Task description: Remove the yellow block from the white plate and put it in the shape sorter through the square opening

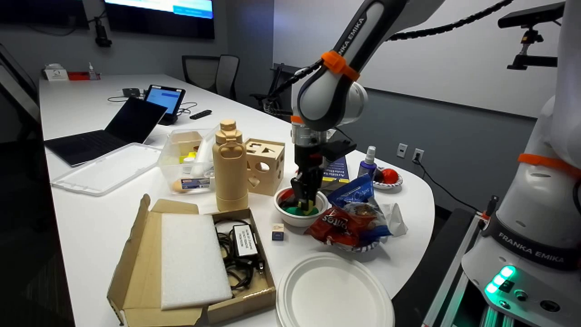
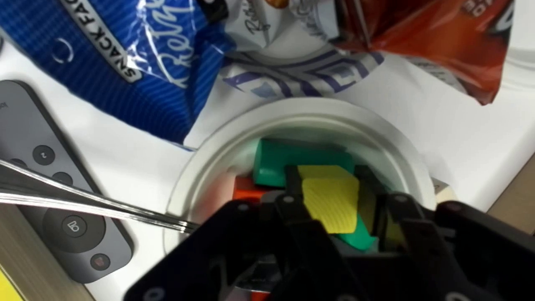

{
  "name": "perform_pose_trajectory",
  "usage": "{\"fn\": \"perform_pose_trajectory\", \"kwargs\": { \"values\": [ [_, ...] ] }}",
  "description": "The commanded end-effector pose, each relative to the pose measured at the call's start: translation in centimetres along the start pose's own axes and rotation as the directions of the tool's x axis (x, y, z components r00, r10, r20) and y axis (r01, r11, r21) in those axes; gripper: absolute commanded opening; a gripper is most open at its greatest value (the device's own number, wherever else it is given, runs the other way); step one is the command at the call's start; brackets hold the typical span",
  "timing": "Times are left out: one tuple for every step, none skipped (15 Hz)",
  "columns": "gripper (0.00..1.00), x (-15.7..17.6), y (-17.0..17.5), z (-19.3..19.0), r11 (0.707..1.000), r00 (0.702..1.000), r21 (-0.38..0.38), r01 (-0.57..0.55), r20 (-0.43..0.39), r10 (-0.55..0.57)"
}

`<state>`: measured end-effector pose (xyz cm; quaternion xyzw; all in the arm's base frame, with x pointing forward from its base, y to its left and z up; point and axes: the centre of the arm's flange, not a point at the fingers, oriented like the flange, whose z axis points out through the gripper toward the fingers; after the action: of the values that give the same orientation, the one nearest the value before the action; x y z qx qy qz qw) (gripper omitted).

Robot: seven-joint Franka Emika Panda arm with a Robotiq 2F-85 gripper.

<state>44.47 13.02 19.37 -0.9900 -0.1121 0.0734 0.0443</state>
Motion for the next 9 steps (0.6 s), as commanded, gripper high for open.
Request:
{"fn": "perform_pose_trajectory", "kwargs": {
  "values": [
    [0.11, 0.7, -0.1, -1.0, 1.0, 1.0, -0.012, 0.0, -0.001, 0.0],
    [0.11, 1.0, -0.2, -1.4, 1.0, 1.0, -0.016, -0.007, 0.011, 0.007],
    [0.11, 1.3, -0.3, -2.0, 1.0, 1.0, -0.022, -0.01, 0.025, 0.01],
    [0.11, 1.6, -0.4, -2.6, 1.0, 0.999, -0.027, -0.014, 0.037, 0.015],
    [0.11, 2.2, -0.4, -3.5, 0.999, 0.998, -0.038, -0.02, 0.052, 0.022],
    [0.11, 2.7, -0.5, -4.3, 0.999, 0.997, -0.049, -0.024, 0.067, 0.028],
    [0.11, 3.4, -0.6, -5.2, 0.998, 0.996, -0.064, -0.03, 0.081, 0.035],
    [0.11, 4.1, -0.7, -6.2, 0.997, 0.995, -0.074, -0.036, 0.093, 0.043],
    [0.11, 4.8, -0.8, -7.0, 0.995, 0.994, -0.089, -0.05, 0.096, 0.059]
  ]
}}
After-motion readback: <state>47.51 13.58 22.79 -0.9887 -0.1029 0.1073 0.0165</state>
